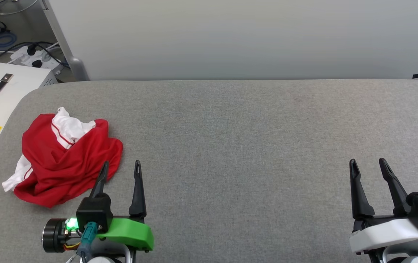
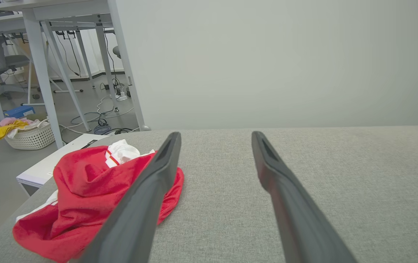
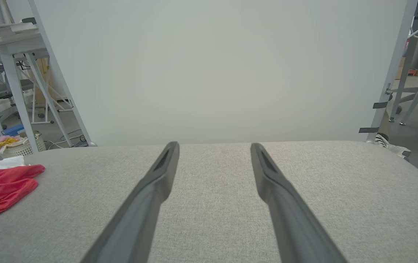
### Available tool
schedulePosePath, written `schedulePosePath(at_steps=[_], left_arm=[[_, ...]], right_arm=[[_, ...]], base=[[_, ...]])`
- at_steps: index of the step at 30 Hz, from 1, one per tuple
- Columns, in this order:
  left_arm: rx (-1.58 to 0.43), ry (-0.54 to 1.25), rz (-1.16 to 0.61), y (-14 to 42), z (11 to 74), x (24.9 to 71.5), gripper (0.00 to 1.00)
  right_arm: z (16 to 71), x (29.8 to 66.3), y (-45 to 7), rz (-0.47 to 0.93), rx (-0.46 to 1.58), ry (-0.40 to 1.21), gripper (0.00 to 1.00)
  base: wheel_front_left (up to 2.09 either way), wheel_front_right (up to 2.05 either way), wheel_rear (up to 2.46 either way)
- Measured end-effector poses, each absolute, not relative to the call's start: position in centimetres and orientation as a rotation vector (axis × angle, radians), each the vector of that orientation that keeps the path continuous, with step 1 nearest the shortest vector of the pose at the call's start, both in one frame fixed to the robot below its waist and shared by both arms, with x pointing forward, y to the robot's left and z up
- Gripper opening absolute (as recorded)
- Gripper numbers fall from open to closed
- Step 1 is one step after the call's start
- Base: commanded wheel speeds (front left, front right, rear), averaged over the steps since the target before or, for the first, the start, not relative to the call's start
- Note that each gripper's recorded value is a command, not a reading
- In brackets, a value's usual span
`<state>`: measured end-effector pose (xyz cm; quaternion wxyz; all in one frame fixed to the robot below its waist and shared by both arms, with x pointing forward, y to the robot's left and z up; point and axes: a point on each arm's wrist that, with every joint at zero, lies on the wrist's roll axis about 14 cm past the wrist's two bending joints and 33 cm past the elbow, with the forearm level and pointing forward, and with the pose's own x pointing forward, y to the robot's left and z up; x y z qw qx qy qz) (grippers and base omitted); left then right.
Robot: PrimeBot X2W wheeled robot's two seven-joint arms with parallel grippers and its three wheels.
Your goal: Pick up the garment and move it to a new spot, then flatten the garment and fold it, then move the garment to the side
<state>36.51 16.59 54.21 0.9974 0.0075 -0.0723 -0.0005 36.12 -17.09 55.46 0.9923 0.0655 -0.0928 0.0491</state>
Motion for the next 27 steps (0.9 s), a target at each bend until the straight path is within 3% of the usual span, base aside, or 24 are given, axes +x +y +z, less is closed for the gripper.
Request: schedulePosePath(at_steps=[27], left_arm=[[0.002,-0.166,0.0,16.3,53.9,35.9,1.0]], right_arm=[[55.32,35.34,-17.15,0.094,0.171,-0.215,1.0]], base=[[0.0,0.0,0.0]])
